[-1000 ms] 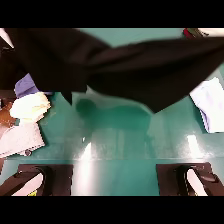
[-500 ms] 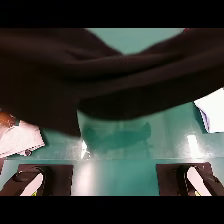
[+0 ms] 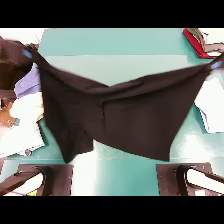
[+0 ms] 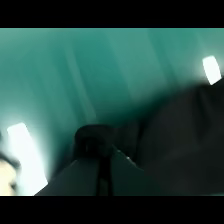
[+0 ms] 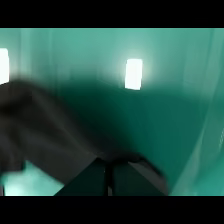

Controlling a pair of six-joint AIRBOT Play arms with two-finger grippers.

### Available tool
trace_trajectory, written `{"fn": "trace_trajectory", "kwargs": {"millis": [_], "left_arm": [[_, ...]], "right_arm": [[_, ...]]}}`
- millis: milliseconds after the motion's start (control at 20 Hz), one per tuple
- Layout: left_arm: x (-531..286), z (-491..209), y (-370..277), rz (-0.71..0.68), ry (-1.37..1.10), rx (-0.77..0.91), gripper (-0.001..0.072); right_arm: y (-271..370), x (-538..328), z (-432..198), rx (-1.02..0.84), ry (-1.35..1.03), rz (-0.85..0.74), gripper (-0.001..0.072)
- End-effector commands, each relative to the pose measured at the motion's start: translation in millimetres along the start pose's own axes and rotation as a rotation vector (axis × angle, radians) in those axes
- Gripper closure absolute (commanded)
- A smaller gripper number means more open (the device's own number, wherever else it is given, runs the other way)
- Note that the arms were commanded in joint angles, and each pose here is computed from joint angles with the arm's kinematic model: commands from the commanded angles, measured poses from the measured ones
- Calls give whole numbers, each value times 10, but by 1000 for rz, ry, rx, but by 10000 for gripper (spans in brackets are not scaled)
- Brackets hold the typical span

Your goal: Fold the shirts.

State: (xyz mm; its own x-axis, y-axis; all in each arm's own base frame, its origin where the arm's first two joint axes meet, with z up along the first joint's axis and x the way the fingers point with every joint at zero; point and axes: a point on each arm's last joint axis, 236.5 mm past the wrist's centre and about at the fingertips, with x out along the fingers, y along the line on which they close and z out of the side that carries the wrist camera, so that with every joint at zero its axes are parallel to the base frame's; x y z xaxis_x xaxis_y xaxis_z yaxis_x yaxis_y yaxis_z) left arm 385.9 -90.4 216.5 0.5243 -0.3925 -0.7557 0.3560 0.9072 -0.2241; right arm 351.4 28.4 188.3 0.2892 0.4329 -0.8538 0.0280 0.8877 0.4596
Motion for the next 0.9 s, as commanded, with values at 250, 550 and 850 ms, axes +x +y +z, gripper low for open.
{"fn": "trace_trajectory", "kwargs": {"millis": [250,550,850], "left_arm": [[1842,-505,789,6,196,-202,635],[1493,-131,1039,102,135,-122,159],[1180,-753,1277,-63,295,-397,160]], "right_arm": [[-580,1778,308,53,135,-73,700],[-582,1455,655,36,58,-68,231],[-617,972,734,9,5,-78,283]]}}
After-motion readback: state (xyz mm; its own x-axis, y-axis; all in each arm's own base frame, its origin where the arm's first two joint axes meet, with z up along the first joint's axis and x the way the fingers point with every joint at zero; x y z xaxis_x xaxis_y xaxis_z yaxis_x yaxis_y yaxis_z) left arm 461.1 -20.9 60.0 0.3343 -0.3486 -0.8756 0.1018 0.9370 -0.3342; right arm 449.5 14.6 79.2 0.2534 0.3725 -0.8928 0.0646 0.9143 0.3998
